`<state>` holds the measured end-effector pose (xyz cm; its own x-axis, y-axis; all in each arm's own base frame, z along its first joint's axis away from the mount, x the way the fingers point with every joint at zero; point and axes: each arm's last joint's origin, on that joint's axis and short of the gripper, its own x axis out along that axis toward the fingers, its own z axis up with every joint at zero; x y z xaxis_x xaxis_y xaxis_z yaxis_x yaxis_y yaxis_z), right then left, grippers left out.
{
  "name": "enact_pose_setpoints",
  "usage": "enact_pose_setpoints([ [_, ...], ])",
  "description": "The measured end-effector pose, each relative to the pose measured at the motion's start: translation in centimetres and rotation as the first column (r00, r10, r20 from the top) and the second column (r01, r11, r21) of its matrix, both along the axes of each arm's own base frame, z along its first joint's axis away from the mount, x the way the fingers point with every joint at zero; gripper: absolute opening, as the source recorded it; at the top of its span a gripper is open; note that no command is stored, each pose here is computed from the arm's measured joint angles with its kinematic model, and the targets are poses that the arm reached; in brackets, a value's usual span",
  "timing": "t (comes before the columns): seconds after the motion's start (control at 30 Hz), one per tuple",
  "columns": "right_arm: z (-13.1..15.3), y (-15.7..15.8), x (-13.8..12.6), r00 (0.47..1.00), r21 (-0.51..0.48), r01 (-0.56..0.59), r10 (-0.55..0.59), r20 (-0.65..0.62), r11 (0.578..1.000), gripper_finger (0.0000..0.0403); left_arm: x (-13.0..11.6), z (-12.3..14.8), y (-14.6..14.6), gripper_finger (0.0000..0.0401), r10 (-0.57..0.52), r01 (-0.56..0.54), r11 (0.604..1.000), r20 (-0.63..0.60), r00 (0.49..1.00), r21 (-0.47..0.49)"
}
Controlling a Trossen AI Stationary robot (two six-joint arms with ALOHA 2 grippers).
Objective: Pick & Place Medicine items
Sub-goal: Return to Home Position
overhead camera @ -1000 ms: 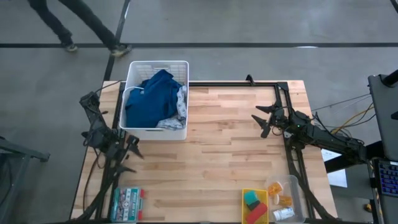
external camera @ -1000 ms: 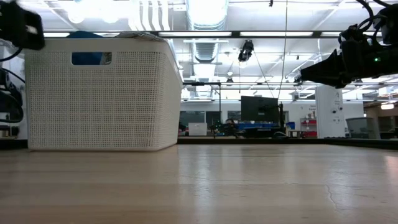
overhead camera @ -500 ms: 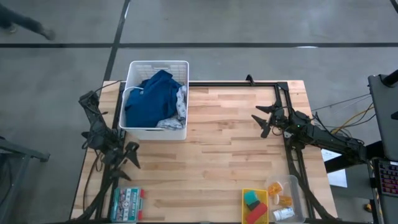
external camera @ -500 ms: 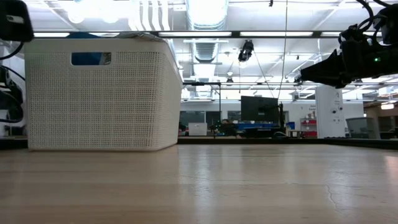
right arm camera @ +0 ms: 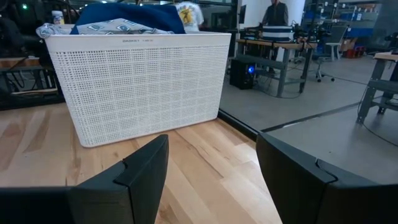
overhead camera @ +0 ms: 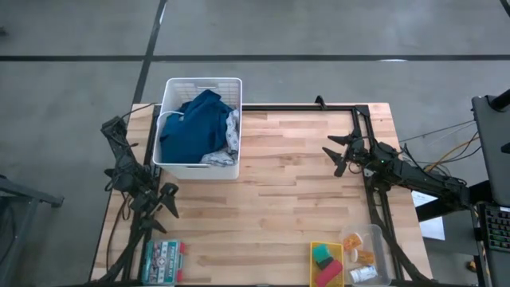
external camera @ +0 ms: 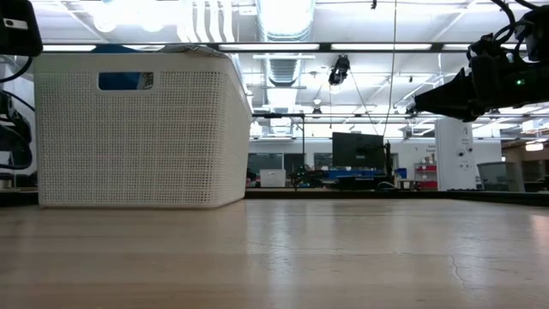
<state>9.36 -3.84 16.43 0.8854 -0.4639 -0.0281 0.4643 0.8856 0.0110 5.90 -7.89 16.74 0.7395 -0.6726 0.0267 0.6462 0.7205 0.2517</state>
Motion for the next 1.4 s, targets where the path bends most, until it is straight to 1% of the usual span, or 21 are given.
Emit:
enact_pose_setpoints([
  [0.47, 0.0, 0.0, 0.0, 1.0, 0.0, 0.0, 0.0, 0.0, 1.0, 0.0238, 0.0, -0.01, 0.0, 0.0293, 0.0, 0.0, 1.0, -0.006, 1.0, -0.006],
  [0.57, -0.01, 0.0, 0.0, 1.0, 0.0, 0.0, 0.0, 0.0, 1.0, 0.0238, 0.0, -0.01, 0.0, 0.0293, -0.001, 0.001, 1.0, -0.023, 1.0, -0.025],
  [1.4, 0.0, 0.0, 0.0, 1.0, 0.0, 0.0, 0.0, 0.0, 1.0, 0.0238, 0.0, -0.01, 0.0, 0.0294, -0.001, 0.001, 1.0, -0.023, 1.0, -0.025],
])
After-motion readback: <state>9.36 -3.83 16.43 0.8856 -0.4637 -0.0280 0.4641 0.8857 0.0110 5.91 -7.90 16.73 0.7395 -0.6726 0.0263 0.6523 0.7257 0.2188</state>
